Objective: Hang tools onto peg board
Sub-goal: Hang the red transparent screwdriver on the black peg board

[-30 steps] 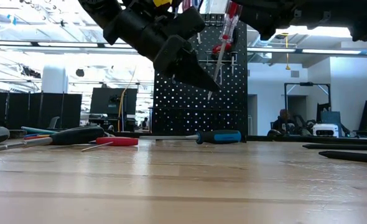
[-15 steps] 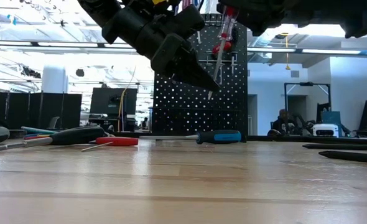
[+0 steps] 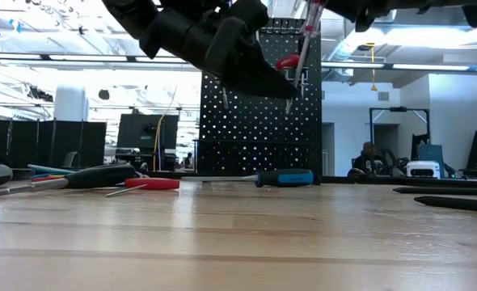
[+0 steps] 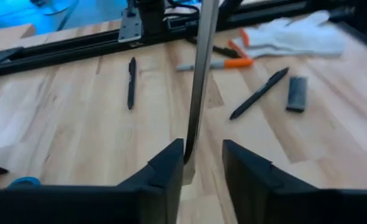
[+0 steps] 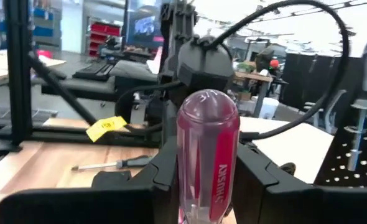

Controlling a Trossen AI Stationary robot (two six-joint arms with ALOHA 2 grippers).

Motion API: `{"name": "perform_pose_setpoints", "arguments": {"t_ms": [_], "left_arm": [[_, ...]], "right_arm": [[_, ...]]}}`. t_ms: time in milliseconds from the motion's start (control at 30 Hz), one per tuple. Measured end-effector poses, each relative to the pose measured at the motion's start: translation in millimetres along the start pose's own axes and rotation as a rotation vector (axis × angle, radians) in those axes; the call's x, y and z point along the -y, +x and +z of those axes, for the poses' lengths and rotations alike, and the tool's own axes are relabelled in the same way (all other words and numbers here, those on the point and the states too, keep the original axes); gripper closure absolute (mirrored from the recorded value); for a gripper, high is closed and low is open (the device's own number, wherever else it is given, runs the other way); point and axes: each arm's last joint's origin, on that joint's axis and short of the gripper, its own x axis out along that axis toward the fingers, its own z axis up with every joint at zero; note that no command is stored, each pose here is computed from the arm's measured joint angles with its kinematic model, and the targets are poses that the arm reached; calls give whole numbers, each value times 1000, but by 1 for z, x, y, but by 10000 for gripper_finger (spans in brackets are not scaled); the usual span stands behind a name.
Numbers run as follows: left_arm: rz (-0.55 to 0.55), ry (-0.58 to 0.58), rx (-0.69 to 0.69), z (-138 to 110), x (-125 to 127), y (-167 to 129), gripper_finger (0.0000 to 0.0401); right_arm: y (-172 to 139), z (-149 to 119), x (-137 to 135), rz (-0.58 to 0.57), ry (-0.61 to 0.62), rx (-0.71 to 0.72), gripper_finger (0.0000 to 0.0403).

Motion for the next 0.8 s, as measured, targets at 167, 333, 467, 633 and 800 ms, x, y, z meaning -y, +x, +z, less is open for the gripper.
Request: {"name": "perform_pose_setpoints", "arguments": {"t_ms": [167,333,467,633,800], "left_arm": [[14,-47,41,3,-6,0,265],[59,-17,106,7,-3,3,266],[145,15,138,6,3,6,277],[248,17,260,-4,12,-3,301],[256,0,383,-18,9,-14,321]], "right_arm": [[-2,4,3,-86,36,10,310],[-1,5,6,-118,89,20,310],[-1,5,6,-152,91,10,310],[-6,8,3,-217,88,7,310],[-10,13,2,-250,112,31,310]]}}
